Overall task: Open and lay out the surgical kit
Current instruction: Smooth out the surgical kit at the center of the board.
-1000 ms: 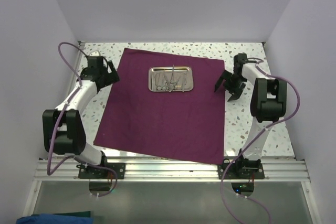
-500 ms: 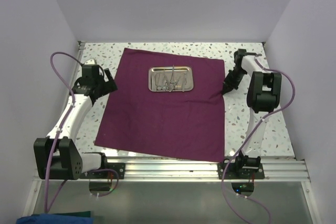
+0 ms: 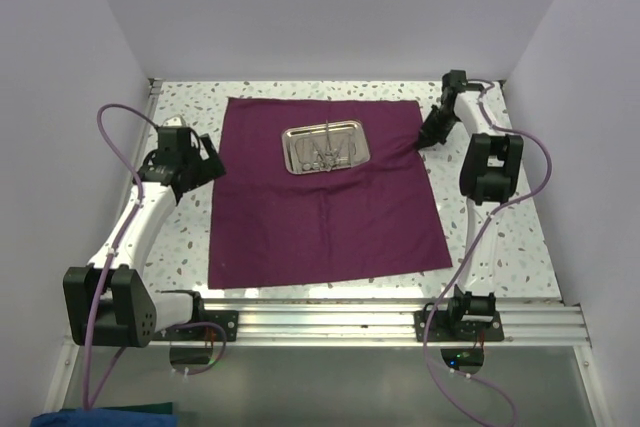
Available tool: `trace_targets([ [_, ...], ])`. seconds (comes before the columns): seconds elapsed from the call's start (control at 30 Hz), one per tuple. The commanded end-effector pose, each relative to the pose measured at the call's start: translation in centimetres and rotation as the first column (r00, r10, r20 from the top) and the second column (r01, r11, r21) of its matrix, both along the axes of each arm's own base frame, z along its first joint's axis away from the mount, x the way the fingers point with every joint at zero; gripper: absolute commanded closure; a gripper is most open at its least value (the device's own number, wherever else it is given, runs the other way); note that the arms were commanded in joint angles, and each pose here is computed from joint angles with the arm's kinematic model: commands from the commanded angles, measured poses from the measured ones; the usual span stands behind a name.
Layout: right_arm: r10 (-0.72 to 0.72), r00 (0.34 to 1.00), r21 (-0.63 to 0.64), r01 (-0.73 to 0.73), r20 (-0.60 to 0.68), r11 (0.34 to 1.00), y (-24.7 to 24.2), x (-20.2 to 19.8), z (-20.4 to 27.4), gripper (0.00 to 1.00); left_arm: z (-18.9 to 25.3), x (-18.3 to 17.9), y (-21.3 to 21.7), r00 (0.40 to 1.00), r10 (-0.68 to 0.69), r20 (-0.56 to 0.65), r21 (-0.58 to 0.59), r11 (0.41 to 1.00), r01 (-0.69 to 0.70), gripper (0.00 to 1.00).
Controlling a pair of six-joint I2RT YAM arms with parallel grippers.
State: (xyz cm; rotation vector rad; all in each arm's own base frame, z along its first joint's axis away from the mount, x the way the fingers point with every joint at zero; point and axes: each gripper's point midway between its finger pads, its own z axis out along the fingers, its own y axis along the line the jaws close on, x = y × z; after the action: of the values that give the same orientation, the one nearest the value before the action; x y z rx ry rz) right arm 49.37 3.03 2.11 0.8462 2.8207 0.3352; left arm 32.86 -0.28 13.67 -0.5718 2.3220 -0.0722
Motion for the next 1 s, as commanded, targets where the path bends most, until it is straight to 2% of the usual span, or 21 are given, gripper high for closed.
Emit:
trace_targets([
  [0.0,-0.056,0.977,-0.062,0.070,0.205,0.996,-2.5,5.2,3.3,1.00,1.7,0.1,-0.7,0.999,-0.009,0.032,-0.020,1.000,0.010,0.05],
  [0.1,-0.079,0.968,-0.087,0.102,0.236,0.991,-3.9,6.0,4.5,1.00,1.8,-0.1,-0.6,1.000,-0.001,0.026,-0.013,1.000,0.002,0.04],
  [0.3,-0.129,0.941,-0.044,0.150,0.313,0.988,-4.5,7.9,6.6,1.00,2.4,0.2,-1.3,0.999,-0.028,0.036,-0.019,0.999,0.029,0.04],
  [0.4,-0.127,0.953,-0.040,0.144,0.275,0.989,-4.2,5.6,5.4,1.00,2.3,0.3,-1.1,0.999,-0.026,0.034,-0.006,1.000,0.026,0.04],
  [0.43,-0.126,0.943,-0.038,0.144,0.308,0.989,-4.1,5.1,7.2,1.00,2.2,0.4,-1.2,0.999,-0.026,0.036,-0.008,1.000,0.026,0.04],
  [0.5,-0.099,0.964,-0.052,0.115,0.248,0.992,-4.0,2.6,5.2,1.00,1.6,0.2,-1.5,0.999,-0.027,0.030,-0.031,0.999,0.028,0.04],
  [0.53,-0.082,0.968,-0.062,0.100,0.237,0.993,-3.9,1.9,5.4,0.67,1.5,0.3,-1.8,0.999,-0.029,0.035,-0.044,0.999,0.031,0.04],
  [0.6,-0.042,0.989,-0.135,0.062,0.145,0.989,-4.8,-1.0,4.3,0.10,1.0,0.2,-2.3,0.999,-0.033,0.028,-0.064,0.997,0.035,0.04],
  [0.63,-0.034,0.988,-0.158,0.058,0.151,0.986,-5.2,-1.8,5.4,0.01,1.0,0.3,-2.5,0.999,-0.037,0.034,-0.067,0.997,0.039,0.04],
  [0.67,-0.026,0.994,-0.178,0.045,0.105,0.983,-5.3,-3.7,4.3,0.02,0.7,0.2,-2.7,0.999,-0.042,0.031,-0.068,0.997,0.044,0.04],
  [0.83,-0.051,0.991,-0.181,0.073,0.125,0.981,-4.8,-9.4,5.5,0.02,0.4,0.6,-3.5,0.997,-0.064,0.034,-0.073,0.995,0.066,0.04],
  [0.97,-0.036,0.998,-0.180,0.044,0.049,0.983,-4.4,-14.5,3.7,0.02,0.1,1.1,-4.7,0.995,-0.095,0.030,-0.086,0.992,0.097,0.04],
])
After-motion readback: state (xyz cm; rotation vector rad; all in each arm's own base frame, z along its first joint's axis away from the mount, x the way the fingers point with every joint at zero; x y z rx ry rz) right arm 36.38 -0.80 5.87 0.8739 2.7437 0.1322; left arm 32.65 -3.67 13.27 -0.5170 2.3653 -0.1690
